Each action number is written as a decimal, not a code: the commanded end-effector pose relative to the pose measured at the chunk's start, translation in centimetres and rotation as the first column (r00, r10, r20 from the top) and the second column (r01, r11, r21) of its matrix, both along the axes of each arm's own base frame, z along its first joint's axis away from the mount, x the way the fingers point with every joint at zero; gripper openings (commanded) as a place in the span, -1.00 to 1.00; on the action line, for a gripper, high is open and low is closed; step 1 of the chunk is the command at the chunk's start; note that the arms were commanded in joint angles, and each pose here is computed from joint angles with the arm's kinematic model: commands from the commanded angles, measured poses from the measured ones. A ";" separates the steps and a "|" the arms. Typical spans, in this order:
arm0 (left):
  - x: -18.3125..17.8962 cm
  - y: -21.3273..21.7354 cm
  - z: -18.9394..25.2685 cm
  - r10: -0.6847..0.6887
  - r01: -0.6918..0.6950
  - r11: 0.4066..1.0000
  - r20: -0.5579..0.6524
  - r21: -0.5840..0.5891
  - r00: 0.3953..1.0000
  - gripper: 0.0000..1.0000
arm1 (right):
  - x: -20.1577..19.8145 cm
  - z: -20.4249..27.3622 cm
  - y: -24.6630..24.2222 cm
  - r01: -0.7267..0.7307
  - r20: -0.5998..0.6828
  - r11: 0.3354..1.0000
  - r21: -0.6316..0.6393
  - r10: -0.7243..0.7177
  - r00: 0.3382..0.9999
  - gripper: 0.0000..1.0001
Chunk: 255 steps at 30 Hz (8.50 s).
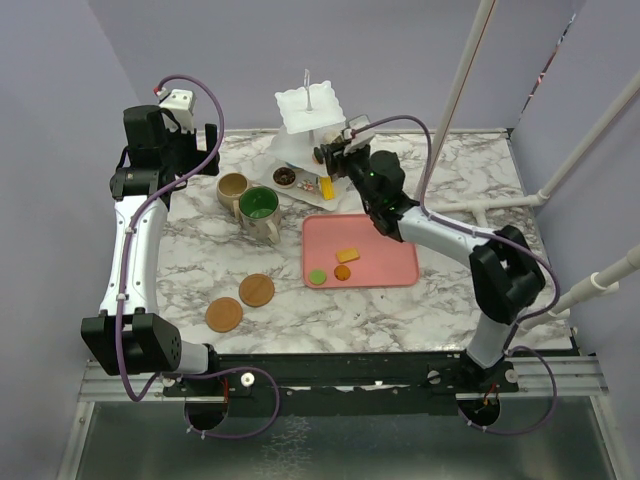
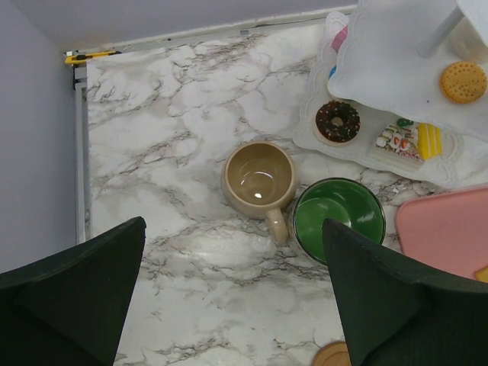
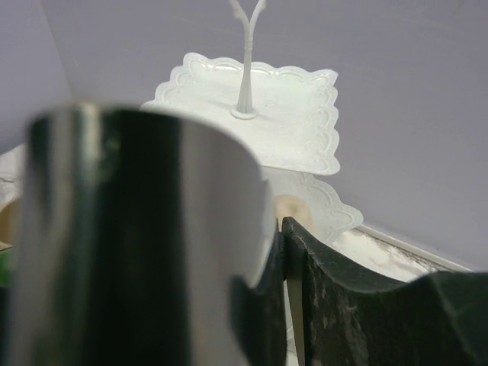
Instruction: Serve the afternoon tea
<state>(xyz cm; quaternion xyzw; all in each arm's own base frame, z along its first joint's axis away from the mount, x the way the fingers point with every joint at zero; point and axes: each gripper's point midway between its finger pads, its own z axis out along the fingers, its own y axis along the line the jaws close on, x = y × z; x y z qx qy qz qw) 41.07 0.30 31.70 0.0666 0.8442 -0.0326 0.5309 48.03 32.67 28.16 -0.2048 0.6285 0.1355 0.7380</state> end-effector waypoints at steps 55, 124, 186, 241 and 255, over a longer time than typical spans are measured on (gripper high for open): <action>0.3 -1.1 1.3 -0.041 0.043 0.997 0.027 -0.072 0.999 0.98 | -16.7 -16.4 -4.1 -0.001 -0.377 0.993 -0.122 -0.045 0.925 0.19; 2.7 -0.6 0.8 -0.028 0.028 0.996 0.010 -0.087 1.000 0.98 | 3.8 -0.4 7.7 0.093 0.100 0.986 0.136 -0.107 0.989 -0.16; 0.7 -0.8 2.2 -0.033 0.036 0.996 0.040 -0.084 0.999 0.98 | -23.4 -14.1 2.1 -0.387 -0.309 0.915 -0.119 0.336 0.890 0.13; 0.9 -0.8 1.6 -0.033 0.035 0.995 0.024 -0.092 0.999 0.98 | -23.6 -17.6 0.8 -0.301 -0.272 0.903 -0.306 0.220 0.937 -0.06; 0.8 -0.9 1.3 -0.037 0.039 0.995 0.021 -0.087 0.999 0.98 | -19.8 -4.8 3.4 -0.202 -0.072 0.974 -0.103 0.196 0.978 -0.42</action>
